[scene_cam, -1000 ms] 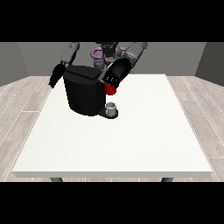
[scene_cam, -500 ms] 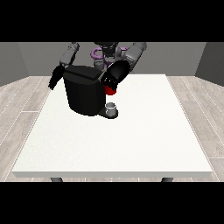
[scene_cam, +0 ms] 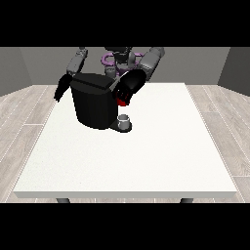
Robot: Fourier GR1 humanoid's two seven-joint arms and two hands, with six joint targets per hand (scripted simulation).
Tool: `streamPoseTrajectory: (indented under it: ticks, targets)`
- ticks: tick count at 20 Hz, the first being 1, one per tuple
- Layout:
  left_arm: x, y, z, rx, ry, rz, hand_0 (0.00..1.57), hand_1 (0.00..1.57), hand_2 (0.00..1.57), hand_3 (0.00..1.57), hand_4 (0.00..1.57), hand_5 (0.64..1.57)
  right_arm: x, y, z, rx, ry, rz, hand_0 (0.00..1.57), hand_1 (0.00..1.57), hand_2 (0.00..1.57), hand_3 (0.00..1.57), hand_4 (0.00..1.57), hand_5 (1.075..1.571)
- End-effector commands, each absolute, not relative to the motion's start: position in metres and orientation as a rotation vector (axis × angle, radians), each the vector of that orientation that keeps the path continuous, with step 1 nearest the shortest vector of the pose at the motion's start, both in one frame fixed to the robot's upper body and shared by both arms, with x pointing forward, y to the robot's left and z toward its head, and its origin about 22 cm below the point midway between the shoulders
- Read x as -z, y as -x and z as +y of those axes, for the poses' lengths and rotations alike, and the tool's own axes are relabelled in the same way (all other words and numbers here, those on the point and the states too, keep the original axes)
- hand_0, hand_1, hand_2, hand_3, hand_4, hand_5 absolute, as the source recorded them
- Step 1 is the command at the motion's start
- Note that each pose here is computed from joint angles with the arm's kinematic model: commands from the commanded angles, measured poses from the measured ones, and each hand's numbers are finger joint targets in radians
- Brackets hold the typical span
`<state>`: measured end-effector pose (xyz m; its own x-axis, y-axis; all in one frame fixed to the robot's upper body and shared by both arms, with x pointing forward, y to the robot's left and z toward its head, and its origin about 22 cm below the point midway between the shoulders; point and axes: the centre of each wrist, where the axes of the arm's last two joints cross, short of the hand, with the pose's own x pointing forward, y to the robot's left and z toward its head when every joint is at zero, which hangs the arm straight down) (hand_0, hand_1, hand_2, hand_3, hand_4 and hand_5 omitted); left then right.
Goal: Insert the coffee pod into the coffee machine and close the lid
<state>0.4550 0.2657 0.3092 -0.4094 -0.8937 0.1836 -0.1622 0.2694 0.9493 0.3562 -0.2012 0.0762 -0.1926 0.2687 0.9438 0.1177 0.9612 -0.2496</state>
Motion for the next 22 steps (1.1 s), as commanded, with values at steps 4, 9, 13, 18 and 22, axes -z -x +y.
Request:
streamPoseTrajectory:
  ticks: [4, 9, 13, 18, 22]
  targets:
    - [-0.314, -0.455, 0.274, 1.177, -1.027, -1.721, 0.00, 0.00, 0.59, 0.46, 0.00, 1.571, -0.070, -0.354, -0.201, -0.148, 0.285, -1.765, 0.00, 0.00, 0.00, 0.00, 0.15, 1.571]
    - [-0.297, -0.460, 0.258, 1.206, -1.004, -1.736, 0.00, 0.00, 0.48, 0.38, 0.00, 1.571, -0.089, -0.364, -0.199, -0.113, 0.269, -1.744, 0.00, 0.00, 0.00, 0.00, 0.09, 1.571]
    - [-0.267, -0.463, 0.241, 1.235, -0.937, -1.683, 0.00, 0.00, 0.30, 0.20, 0.00, 1.571, -0.044, -0.351, -0.217, -0.103, 0.303, -1.651, 0.00, 0.00, 0.00, 0.00, 0.00, 1.571]
    - [-0.240, -0.463, 0.253, 1.243, -0.778, -1.592, 0.00, 0.00, 0.00, 0.05, 0.00, 1.571, -0.020, -0.340, -0.232, -0.048, 0.323, -1.544, 0.00, 0.00, 0.00, 0.00, 0.00, 1.571]
    - [-0.172, -0.457, 0.230, 1.277, -0.616, -1.553, 0.00, 0.00, 0.18, 0.00, 0.00, 1.571, 0.019, -0.314, -0.254, -0.022, 0.314, -1.457, 0.00, 0.00, 0.00, 0.00, 0.00, 1.571]
